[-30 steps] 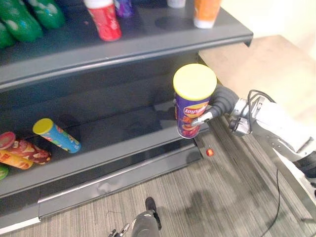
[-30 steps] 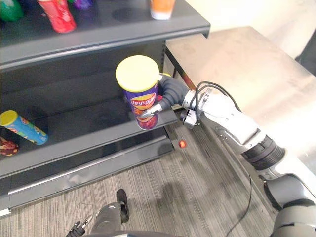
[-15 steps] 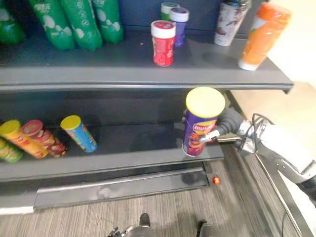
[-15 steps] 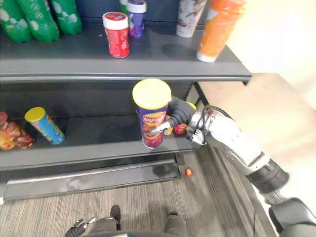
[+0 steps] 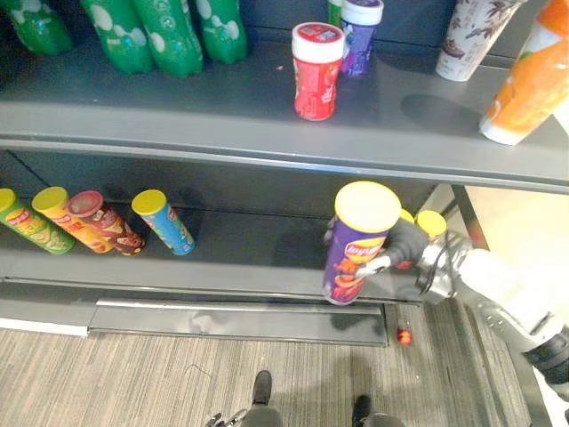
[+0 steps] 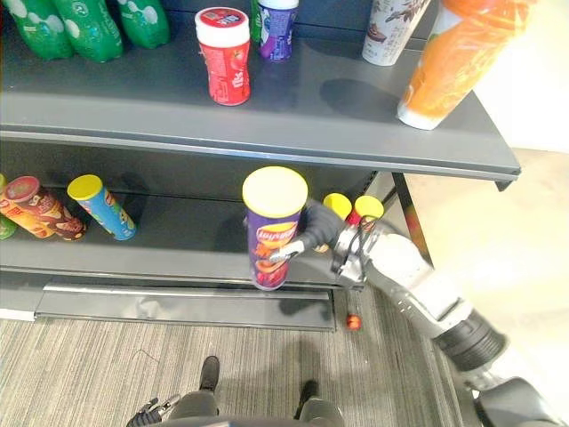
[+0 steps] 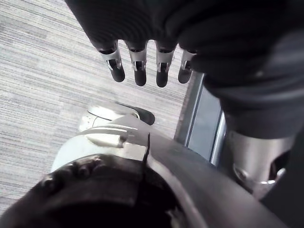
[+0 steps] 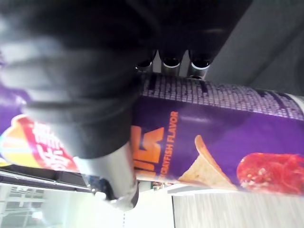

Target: Put the gum and the chips on the shelf.

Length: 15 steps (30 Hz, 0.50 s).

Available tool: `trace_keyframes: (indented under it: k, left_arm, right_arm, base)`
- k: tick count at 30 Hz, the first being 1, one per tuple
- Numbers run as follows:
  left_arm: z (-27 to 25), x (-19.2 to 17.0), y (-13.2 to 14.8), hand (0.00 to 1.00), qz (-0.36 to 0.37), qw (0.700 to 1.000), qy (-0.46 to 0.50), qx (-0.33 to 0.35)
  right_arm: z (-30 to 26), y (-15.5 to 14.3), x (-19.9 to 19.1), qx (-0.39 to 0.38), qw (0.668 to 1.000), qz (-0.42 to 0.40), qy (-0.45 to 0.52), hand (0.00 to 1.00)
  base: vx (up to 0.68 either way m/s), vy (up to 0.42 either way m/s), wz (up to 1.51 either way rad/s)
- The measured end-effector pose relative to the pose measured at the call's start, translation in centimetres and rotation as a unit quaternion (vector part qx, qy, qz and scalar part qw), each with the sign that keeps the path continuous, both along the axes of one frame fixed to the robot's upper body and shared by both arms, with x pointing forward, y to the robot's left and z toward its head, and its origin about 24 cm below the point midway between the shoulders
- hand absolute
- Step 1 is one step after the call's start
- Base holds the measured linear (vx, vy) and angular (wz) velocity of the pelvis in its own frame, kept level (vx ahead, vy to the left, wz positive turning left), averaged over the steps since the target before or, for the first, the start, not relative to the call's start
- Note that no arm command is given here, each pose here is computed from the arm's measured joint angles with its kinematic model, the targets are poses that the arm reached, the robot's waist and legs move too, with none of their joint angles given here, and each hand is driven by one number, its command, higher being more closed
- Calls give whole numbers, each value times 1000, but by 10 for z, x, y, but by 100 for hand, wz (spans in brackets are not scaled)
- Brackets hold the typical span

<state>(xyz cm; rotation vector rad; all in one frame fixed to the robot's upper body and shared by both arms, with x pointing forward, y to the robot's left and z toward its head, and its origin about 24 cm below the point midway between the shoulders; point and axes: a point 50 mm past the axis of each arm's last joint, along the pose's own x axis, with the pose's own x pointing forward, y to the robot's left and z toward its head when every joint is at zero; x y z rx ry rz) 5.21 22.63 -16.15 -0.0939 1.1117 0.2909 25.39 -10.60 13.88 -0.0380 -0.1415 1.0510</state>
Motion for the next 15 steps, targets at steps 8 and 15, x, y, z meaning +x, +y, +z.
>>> trace_keyframes:
  k: [8, 15]
  left_arm:
    - [4, 22, 0, 0, -2, 1000, -29, 1]
    - [8, 37, -1, 0, 36, 998, -57, 3]
  right_arm:
    - [-51, 36, 19, 5, 995, -29, 100, 100]
    - [-45, 45, 64, 19, 982, -172, 77, 100]
  base:
    - [-66, -6, 27]
    - [-37, -26, 25]
